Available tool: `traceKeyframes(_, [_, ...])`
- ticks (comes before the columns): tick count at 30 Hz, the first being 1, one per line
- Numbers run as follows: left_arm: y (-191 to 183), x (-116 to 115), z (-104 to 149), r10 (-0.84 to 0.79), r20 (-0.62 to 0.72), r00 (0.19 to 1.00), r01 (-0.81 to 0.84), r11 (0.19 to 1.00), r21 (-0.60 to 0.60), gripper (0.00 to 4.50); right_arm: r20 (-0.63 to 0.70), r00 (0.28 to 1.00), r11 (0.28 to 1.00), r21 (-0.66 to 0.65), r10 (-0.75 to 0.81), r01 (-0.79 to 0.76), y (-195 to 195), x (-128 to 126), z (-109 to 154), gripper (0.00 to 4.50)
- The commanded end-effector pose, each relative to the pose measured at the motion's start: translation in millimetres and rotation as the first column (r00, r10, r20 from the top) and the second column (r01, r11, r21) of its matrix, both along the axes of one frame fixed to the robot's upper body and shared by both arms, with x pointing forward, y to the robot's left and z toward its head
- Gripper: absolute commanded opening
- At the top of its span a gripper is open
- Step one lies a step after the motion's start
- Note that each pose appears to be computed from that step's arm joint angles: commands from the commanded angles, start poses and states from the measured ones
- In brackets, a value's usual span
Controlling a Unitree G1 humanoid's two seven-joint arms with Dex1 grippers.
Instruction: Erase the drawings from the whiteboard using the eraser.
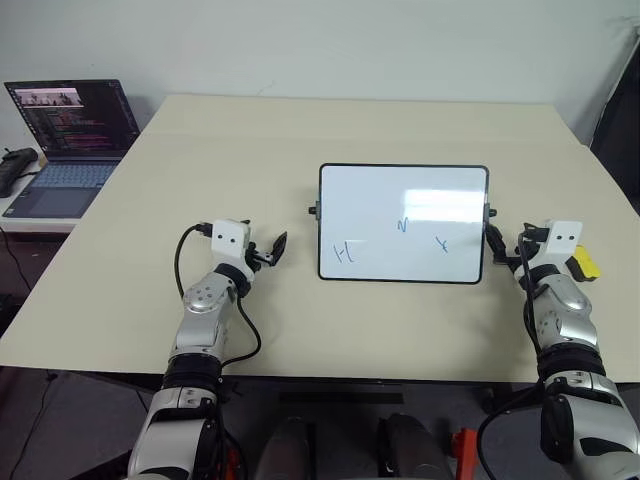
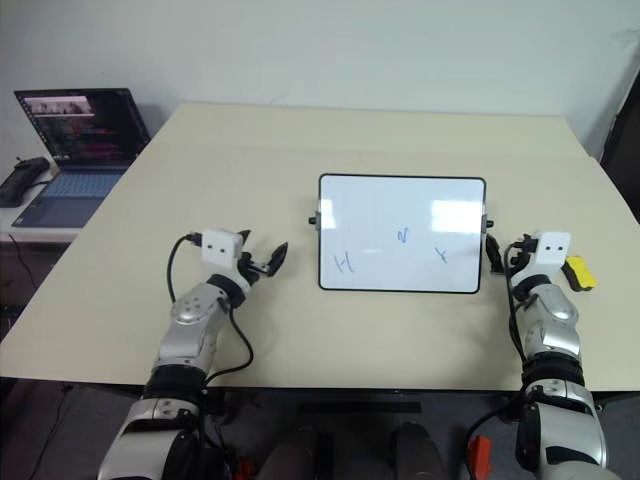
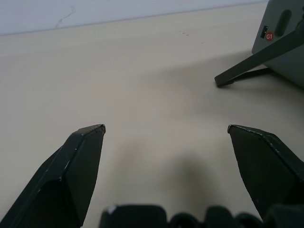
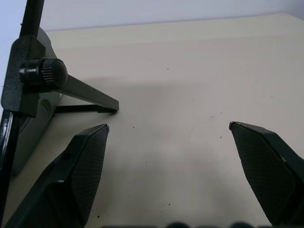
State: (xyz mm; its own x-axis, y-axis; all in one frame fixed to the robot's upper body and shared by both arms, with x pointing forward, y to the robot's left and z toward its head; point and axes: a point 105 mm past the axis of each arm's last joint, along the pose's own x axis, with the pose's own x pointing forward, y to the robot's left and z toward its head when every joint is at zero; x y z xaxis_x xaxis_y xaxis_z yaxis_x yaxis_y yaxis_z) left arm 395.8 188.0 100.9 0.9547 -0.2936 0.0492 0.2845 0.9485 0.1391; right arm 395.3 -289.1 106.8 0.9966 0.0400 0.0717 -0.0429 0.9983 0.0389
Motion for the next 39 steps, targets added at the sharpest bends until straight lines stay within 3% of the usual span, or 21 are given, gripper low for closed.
traceKeyframes(1, [-4, 4, 17, -0.017, 0.062, 0.998, 0.018, 1.000, -0.016, 4.50, 0.058, 0.998, 1.000, -0.003, -0.006, 0.006, -5, 2, 18, 4.45])
traceKeyframes(8, [-7, 3, 24, -0.066, 0.072, 0.995, 0.068, 0.997, -0.023, 4.50, 0.057, 0.998, 1.000, -0.013, -0.023, 0.024, -15, -4, 20, 4.45])
traceKeyframes(15, [-1, -16, 35, -0.267, 0.024, 0.963, 0.267, 0.964, 0.017, 4.50, 0.051, 0.998, 0.999, -0.041, -0.030, 0.032, -34, -20, 28, 4.45])
traceKeyframes(19, [0, -53, 72, -0.515, -0.027, 0.857, 0.515, 0.857, -0.001, 4.50, 0.043, 0.999, 0.997, -0.069, 0.033, -0.030, -41, -31, 51, 4.45])
traceKeyframes(22, [-24, -78, 99, -0.677, -0.046, 0.734, 0.678, 0.735, -0.010, 4.50, 0.008, 0.998, 0.992, -0.104, 0.065, -0.064, -49, -43, 62, 4.45])
traceKeyframes(25, [-59, -88, 119, -0.776, -0.019, 0.631, 0.775, 0.631, -0.025, 4.50, -0.002, 1.000, 0.995, -0.096, 0.019, -0.019, -71, -57, 71, 4.45])
traceKeyframes(32, [-137, -89, 96, -0.879, -0.064, 0.472, 0.881, 0.473, -0.006, 4.50, -0.120, 0.972, 0.980, 0.002, -0.200, 0.201, -132, -79, 60, 4.45])
traceKeyframes(39, [-171, -98, 79, -0.925, -0.083, 0.370, 0.928, 0.371, 0.000, 4.50, -0.215, 0.962, 0.986, -0.019, -0.167, 0.167, -136, -70, 41, 4.45])
